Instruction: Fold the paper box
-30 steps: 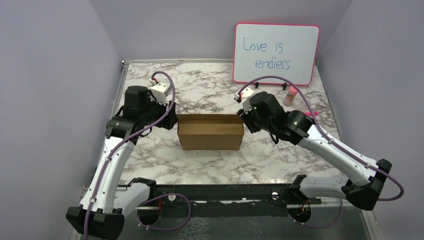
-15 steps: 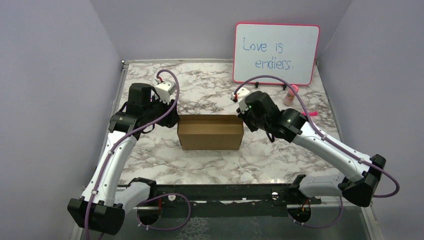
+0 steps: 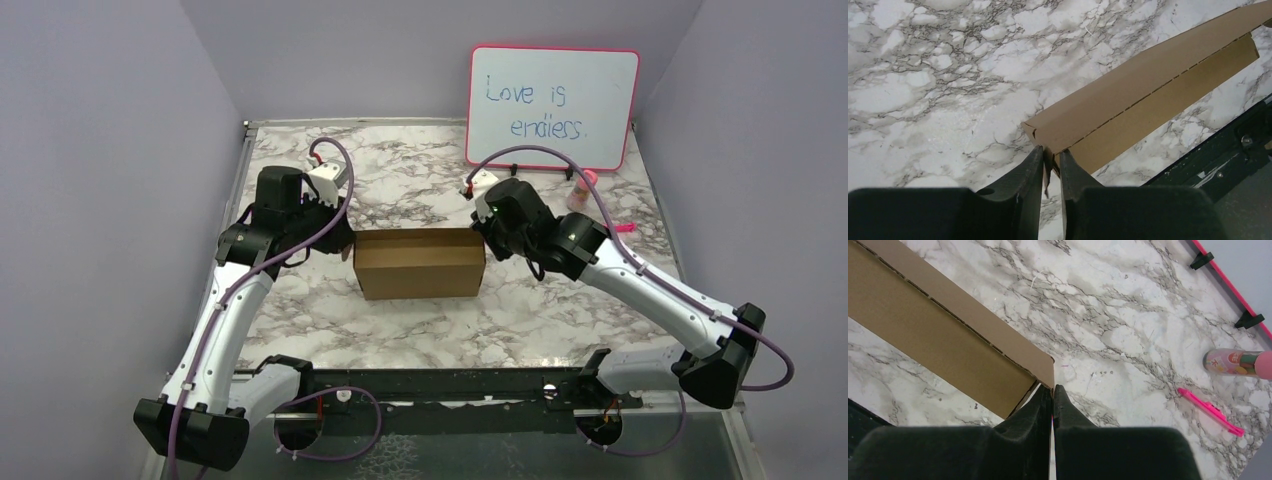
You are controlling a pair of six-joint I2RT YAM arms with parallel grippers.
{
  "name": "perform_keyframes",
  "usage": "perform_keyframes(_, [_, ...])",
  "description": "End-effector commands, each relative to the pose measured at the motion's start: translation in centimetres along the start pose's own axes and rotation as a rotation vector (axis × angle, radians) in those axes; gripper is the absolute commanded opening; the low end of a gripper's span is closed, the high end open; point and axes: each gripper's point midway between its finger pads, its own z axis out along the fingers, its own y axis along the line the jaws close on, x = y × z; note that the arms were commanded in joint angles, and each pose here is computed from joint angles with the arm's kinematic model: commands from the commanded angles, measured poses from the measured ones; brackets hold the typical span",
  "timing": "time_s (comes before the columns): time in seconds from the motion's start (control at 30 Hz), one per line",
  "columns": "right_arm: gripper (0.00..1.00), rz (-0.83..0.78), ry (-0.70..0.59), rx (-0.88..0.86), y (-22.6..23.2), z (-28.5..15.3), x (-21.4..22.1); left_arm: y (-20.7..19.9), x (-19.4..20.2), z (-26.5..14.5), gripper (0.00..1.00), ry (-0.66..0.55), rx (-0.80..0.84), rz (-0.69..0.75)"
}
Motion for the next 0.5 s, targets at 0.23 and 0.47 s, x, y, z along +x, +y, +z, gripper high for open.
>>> perform_keyframes(0.23, [0.06, 0.191, -0.055, -0.044, 1.2, 0.0, -3.6, -0.9, -1.6, -0.6, 0.12, -0.036, -0.028, -0.254])
perform_keyframes(0.47, [0.06, 0.326, 0.003, -0.034, 2.1, 1.3, -3.2, -0.2, -1.9, -0.2, 0.12, -0.071, -0.065, -0.305])
